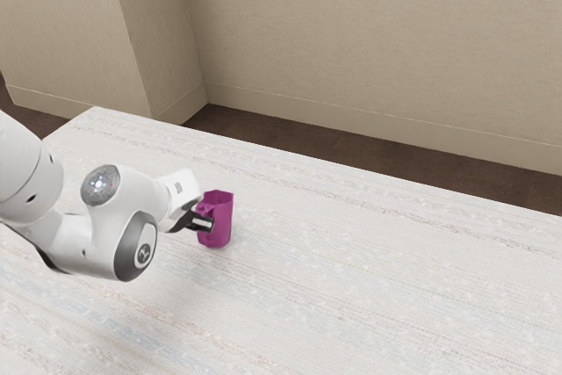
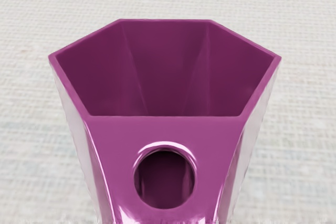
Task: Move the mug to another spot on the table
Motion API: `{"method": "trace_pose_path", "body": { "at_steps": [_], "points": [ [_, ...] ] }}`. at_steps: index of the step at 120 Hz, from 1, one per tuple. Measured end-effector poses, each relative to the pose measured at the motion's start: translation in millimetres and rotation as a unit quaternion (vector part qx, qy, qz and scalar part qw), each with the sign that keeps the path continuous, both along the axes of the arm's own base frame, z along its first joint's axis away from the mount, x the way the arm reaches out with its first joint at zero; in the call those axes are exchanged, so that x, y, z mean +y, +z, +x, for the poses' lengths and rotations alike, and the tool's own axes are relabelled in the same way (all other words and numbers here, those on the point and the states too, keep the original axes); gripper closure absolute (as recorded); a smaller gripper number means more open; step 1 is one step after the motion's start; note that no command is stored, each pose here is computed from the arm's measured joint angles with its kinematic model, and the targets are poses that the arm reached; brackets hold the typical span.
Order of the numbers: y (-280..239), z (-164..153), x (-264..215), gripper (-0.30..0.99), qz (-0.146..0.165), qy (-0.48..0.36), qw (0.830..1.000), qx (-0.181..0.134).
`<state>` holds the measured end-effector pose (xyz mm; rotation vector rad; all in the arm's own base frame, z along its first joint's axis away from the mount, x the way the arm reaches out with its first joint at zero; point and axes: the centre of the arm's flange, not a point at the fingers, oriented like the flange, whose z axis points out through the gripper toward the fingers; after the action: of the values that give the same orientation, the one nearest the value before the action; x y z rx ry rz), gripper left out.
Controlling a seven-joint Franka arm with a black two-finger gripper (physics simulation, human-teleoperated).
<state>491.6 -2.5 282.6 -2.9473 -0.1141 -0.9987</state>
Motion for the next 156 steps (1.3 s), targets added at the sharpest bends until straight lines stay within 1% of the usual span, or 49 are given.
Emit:
{"method": "trace_pose_path", "body": {
  "at_steps": [14,40,54,69,88,96,101,107,113,120,127,137,148,156],
  "points": [
    [-2.3,-2.5,-1.5,0.53,-0.004,0.003,1.000,0.002],
    [1.5,-8.4,-6.4,0.27,-0.012,0.005,1.000,0.002],
    [2.9,-8.6,-6.8,0.17,-0.014,0.006,1.000,0.002],
    [10.8,-8.2,-6.6,0.10,-0.020,0.008,1.000,0.000],
    [32.6,-7.7,-7.1,0.06,-0.033,0.008,0.999,-0.009],
    [51.0,-6.1,-7.3,0.05,-0.043,0.006,0.999,-0.013],
    [73.9,3.8,-8.4,0.05,-0.055,0.001,0.998,-0.013],
    [98.0,19.5,-5.8,0.04,-0.067,-0.002,0.998,-0.001],
    [115.0,33.0,4.4,0.04,-0.076,0.000,0.997,0.021],
    [143.4,53.1,20.9,0.03,-0.080,0.001,0.996,0.045],
    [183.3,73.4,34.8,0.03,-0.073,-0.007,0.995,0.062],
    [233.1,92.0,46.8,0.03,-0.058,-0.019,0.994,0.091],
    [273.0,100.6,55.0,0.03,-0.048,-0.025,0.991,0.123],
    [311.6,105.4,60.6,0.02,-0.043,-0.027,0.990,0.134]
  ]
}}
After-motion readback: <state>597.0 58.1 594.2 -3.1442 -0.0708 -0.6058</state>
